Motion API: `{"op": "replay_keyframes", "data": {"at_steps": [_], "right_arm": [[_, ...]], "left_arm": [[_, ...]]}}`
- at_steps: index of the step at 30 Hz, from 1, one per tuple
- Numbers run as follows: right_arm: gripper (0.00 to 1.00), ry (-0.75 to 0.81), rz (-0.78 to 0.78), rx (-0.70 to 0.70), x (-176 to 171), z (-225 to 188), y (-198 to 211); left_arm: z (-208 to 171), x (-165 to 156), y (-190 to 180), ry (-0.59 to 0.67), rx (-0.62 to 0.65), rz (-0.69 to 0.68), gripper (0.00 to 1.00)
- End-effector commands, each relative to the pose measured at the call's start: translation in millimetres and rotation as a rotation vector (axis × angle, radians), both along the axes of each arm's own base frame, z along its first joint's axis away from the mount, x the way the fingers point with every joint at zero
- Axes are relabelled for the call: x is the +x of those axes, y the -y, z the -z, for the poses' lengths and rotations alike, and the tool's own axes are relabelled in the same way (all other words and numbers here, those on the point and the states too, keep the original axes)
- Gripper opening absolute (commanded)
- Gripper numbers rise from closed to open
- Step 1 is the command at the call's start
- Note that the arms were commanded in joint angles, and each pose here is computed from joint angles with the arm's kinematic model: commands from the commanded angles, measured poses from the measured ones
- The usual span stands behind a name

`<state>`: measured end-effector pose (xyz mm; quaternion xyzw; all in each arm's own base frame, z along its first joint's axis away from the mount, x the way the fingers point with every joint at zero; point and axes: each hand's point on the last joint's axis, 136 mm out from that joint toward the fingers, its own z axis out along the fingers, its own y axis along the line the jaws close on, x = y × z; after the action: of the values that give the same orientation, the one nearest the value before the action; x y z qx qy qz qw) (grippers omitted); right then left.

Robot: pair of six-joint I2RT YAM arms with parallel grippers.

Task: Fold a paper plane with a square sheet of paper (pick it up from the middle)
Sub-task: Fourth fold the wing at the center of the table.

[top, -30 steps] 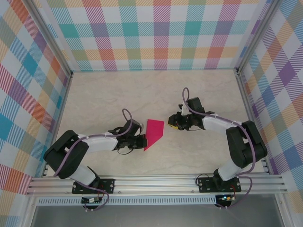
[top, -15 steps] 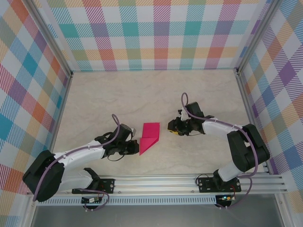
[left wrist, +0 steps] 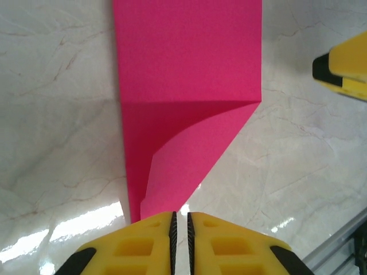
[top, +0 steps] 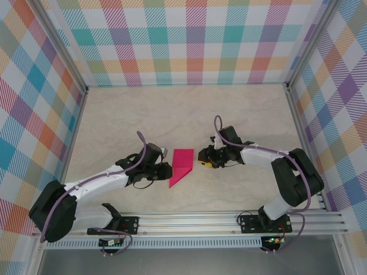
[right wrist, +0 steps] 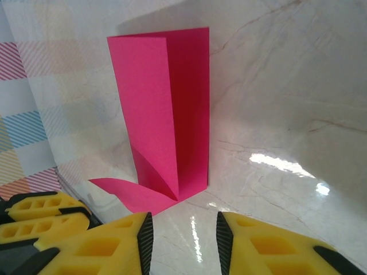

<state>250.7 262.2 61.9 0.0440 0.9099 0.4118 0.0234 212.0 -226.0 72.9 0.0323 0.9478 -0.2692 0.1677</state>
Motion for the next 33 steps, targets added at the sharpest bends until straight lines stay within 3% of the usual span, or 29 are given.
{"op": "replay_keyframes", "data": {"at_steps": [1, 5, 18, 28, 33], "right_arm": [[0.42, -0.027, -0.046, 0.066, -6.8, -1.5, -16.0], [0.5, -0.051, -0.103, 0.111, -13.5, -2.7, -33.3], [0.5, -0.046, -0.208, 0.134, -20.0, -2.7, -65.0], [0.41, -0.05, -0.255, 0.101, -18.2, 6.6, -75.2], [0.34, -0.057, -0.271, 0.087, -21.1, 10.7, -74.8]], "left_arm": [[-5.7, 20.8, 2.5, 0.056, 0.027, -0.022, 0.14], [4.7, 29.2, 3.7, 0.049, 0.062, -0.035, 0.12], [31.7, 32.9, 9.7, -0.009, 0.101, -0.023, 0.08], [32.9, 31.1, 7.6, -0.014, 0.107, -0.024, 0.08], [23.3, 28.0, 6.2, 0.001, 0.075, -0.038, 0.13]]}}
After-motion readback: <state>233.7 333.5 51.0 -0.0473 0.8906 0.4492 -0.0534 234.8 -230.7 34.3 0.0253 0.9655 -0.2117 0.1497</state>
